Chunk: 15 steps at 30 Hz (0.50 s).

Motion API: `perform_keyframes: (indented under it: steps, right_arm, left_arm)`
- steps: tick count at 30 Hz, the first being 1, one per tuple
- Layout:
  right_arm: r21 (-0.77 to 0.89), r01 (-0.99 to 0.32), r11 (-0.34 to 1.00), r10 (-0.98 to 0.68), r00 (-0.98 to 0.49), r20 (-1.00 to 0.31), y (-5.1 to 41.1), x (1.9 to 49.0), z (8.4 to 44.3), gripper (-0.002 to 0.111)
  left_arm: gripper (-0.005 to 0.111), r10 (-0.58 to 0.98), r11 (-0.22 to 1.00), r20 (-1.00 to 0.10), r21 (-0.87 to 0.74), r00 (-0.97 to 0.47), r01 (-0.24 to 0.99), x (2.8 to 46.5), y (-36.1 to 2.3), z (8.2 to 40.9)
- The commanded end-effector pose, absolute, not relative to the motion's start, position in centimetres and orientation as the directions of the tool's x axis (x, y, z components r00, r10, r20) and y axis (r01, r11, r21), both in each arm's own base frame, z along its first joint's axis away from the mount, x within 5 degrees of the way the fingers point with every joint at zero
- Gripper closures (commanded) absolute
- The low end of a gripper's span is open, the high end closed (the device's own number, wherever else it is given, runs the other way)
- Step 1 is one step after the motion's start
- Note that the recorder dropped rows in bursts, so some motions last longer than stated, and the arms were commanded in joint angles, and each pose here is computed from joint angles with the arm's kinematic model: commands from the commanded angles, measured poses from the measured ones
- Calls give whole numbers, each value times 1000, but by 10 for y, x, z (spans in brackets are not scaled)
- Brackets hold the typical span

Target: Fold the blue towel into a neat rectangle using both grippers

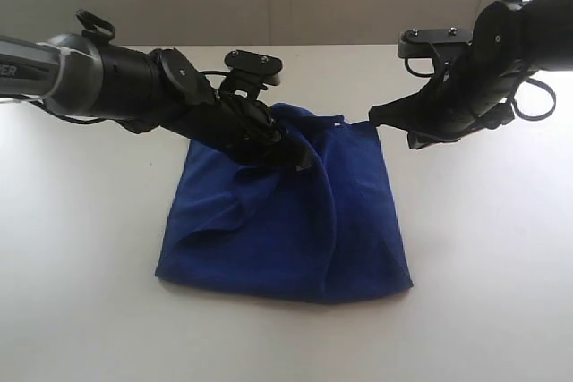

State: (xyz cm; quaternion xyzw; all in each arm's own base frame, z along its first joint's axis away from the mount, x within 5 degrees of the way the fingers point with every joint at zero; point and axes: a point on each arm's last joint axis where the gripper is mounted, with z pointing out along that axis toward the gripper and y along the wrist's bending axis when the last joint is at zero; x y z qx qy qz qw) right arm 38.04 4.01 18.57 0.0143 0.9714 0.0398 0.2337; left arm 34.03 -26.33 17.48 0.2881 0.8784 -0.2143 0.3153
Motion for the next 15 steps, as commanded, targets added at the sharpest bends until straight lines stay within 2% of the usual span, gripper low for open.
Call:
perform_keyframes:
  steps: [1,10,15]
  right_arm:
    - [89,23,996,61,-889,-454,37,382,183,108]
    - [87,25,996,61,-896,-440,37,382,174,108]
    - [85,27,996,60,-905,-420,37,384,165,108]
  left_arm:
    - [58,369,740,-683,-194,-630,644,344,-269,173]
    - [57,380,731,-673,-202,-635,652,349,-275,166]
    - [57,465,675,-686,-135,-560,725,345,-280,165]
